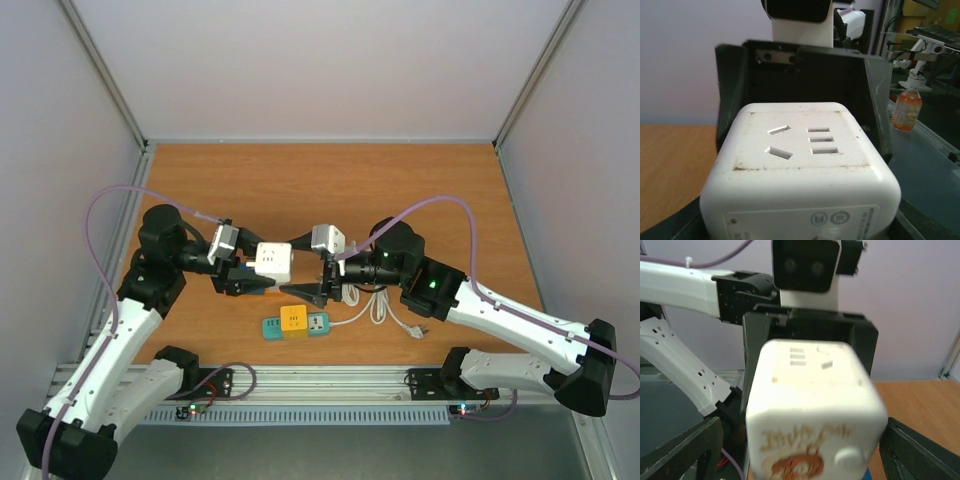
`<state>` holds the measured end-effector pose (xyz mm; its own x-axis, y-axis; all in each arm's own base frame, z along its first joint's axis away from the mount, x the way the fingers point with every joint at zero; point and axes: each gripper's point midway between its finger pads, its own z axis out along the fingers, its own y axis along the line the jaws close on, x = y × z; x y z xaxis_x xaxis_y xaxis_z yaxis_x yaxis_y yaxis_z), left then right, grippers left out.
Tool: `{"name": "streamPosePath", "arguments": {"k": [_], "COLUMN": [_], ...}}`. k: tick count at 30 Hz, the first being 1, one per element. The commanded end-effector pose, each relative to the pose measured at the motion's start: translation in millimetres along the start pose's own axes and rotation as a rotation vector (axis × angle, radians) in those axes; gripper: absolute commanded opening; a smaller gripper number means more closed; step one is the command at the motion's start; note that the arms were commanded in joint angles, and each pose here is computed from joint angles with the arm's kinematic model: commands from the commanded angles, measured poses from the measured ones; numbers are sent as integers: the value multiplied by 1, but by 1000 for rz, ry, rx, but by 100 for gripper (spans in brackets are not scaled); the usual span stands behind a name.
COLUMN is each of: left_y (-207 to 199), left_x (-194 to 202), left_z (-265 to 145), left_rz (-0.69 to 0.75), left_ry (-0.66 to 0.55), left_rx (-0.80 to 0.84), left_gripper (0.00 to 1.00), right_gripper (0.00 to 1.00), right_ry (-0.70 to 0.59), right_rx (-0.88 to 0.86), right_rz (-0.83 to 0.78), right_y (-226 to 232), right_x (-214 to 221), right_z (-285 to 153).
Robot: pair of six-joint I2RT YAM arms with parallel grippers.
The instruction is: Insert the plug
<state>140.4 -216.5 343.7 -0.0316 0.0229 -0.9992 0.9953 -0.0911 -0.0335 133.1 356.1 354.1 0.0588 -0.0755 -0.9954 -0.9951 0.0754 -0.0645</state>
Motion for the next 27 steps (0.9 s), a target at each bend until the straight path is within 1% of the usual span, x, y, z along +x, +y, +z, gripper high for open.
{"name": "streamPosePath", "arguments": {"k": [1,4,8,10,12,14,19,23,25,26,27], "left_y": [-15,-17,-17,-18,-19,-19,-20,-19,-17,-16,-15], "left_x": [-8,-9,-10,-11,-11,-11,-14,-13,-12,-11,-10], "left_z": [1,1,1,1,0,0,0,0,0,0,1], "left_rz": [32,55,59,65,76,82,93,93,92,92,90], "left_ry": [-1,-1,0,0,0,-1,-2,-1,1,1,2], "left_rx": [65,69,67,65,63,64,61,52,45,43,38], "left_gripper": [13,13,13,13,13,13,13,14,14,15,18], "right_gripper": [86,86,79,80,84,85,83,75,67,61,54], "right_ry": [-87,-76,-34,3,21,31,38,44,46,46,47], "right_rx": [-6,12,-38,-52,-45,-35,-23,-43,-59,-70,-77], "right_rz": [-80,-72,-47,-23,-4,15,61,76,82,87,90], "right_y": [2,-3,3,5,3,-1,-9,-8,-6,-5,-4], "right_x": [-37,-38,-32,-24,-19,-16,-13,-11,-12,-12,-13], "right_z": [1,1,3,4,4,3,3,7,9,10,11]}}
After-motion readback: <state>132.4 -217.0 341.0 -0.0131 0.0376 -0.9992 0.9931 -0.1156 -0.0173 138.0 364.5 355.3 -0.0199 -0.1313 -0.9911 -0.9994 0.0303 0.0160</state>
